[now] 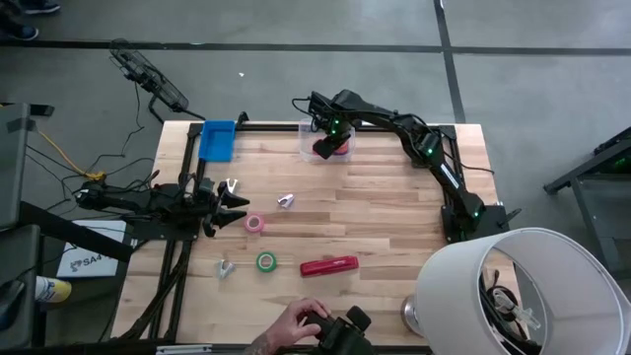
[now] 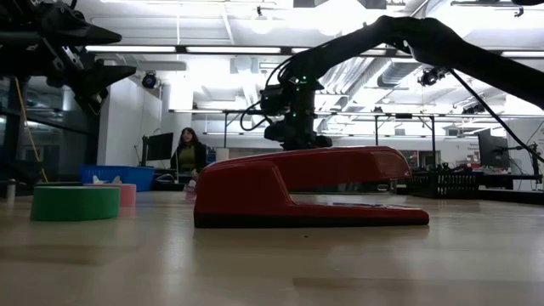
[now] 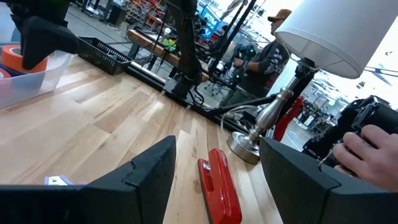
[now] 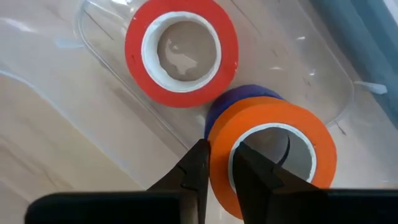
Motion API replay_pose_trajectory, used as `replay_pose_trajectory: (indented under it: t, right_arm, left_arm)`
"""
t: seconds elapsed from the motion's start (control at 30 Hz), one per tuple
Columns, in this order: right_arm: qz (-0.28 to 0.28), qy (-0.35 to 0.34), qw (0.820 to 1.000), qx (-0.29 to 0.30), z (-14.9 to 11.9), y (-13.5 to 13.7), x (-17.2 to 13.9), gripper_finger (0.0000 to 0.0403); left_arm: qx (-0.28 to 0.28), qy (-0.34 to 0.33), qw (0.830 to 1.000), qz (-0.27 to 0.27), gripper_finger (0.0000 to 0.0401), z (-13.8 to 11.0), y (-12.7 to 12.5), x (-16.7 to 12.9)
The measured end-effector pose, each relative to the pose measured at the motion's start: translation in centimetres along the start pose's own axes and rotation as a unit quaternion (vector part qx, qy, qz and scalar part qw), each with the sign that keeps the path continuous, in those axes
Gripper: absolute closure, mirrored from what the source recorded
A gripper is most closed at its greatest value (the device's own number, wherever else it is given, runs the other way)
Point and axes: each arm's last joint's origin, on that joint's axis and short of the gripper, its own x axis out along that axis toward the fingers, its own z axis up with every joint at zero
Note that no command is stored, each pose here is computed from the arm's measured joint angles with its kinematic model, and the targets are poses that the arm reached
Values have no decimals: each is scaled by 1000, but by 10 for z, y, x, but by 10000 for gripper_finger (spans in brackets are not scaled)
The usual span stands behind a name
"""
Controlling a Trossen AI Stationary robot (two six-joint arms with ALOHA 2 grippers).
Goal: Pick and place Stapler, Stapler remover, tape
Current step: Put the orange tape into the transparent bin, then put the red stapler into the blue bin
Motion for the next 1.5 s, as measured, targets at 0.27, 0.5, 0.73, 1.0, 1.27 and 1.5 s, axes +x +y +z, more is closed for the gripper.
replay_pose_trajectory:
  t: [0.27, 0.5, 0.73, 1.0, 1.27, 1.5]
  right_arm:
    - [1, -7, 1000, -4, 1, 0, 0, 337]
    - [1, -3, 1000, -2, 1, -1, 0, 304]
    - [2, -13, 1000, 8, 1, -6, -9, 276]
    - [6, -41, 999, 17, -1, -7, -32, 255]
    - [15, -87, 996, -7, -3, -3, -59, 229]
    - [25, -113, 991, -67, -8, 13, -76, 217]
  left_arm:
    - [0, 0, 1000, 0, 172, 0, 0, 0]
    - [0, 0, 1000, 0, 172, 0, 0, 0]
    - [0, 0, 1000, 0, 172, 0, 0, 0]
    - [0, 0, 1000, 0, 172, 0, 0, 0]
    - [0, 0, 1000, 0, 172, 0, 0, 0]
    - [0, 1, 1000, 0, 172, 0, 0, 0]
